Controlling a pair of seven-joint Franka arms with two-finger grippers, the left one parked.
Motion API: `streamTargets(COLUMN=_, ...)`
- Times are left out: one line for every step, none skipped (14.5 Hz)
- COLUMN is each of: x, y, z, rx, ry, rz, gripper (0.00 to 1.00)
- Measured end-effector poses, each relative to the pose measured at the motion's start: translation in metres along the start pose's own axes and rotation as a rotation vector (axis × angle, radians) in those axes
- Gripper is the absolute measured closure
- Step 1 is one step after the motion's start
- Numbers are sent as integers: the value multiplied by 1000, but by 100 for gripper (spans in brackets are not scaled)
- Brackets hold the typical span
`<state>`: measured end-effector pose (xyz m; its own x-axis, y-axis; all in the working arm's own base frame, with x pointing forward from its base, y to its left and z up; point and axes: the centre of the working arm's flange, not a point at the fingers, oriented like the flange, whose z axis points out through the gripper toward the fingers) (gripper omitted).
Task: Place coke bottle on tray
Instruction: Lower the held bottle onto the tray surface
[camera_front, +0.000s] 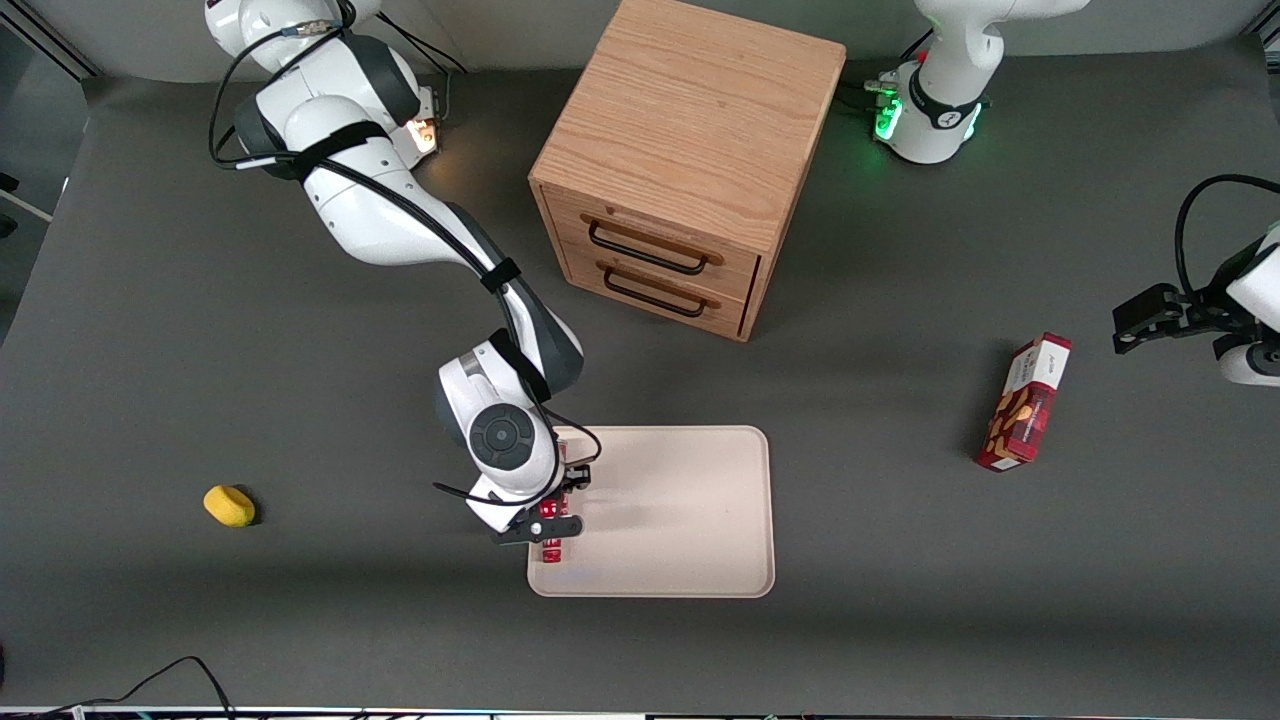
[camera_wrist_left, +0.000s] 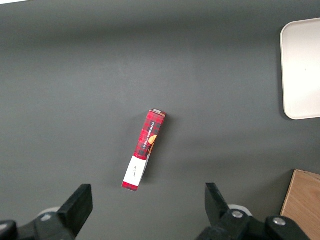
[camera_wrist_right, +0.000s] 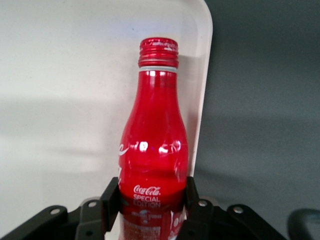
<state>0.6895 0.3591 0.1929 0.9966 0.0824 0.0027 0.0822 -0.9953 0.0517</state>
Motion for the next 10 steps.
streamTargets(x=0, y=0, z=0, rx=0, ry=0, rz=0, gripper=45)
streamTargets(x=0, y=0, z=1, rx=0, ry=-1, rz=0, gripper=45)
streamTargets(x=0, y=0, z=2, rx=0, ry=-1, rz=0, gripper=42)
streamTargets(x=0, y=0, z=1, rx=1, ry=1, rz=0, gripper=30)
streamTargets(x=0, y=0, z=1, rx=2, ry=2, rz=0, gripper=22)
streamTargets(x=1, y=0, z=1, rx=2, ry=3, rz=1, gripper=12)
streamTargets(x=1, y=0, z=1, rx=2, ry=3, rz=1, gripper=1)
streamTargets(x=1, y=0, z=1, rx=2, ry=3, rz=1, gripper=0)
streamTargets(x=1, y=0, z=0, rx=2, ry=3, rz=1, gripper=0)
streamTargets(x=1, y=0, z=0, rx=2, ry=3, rz=1, gripper=0)
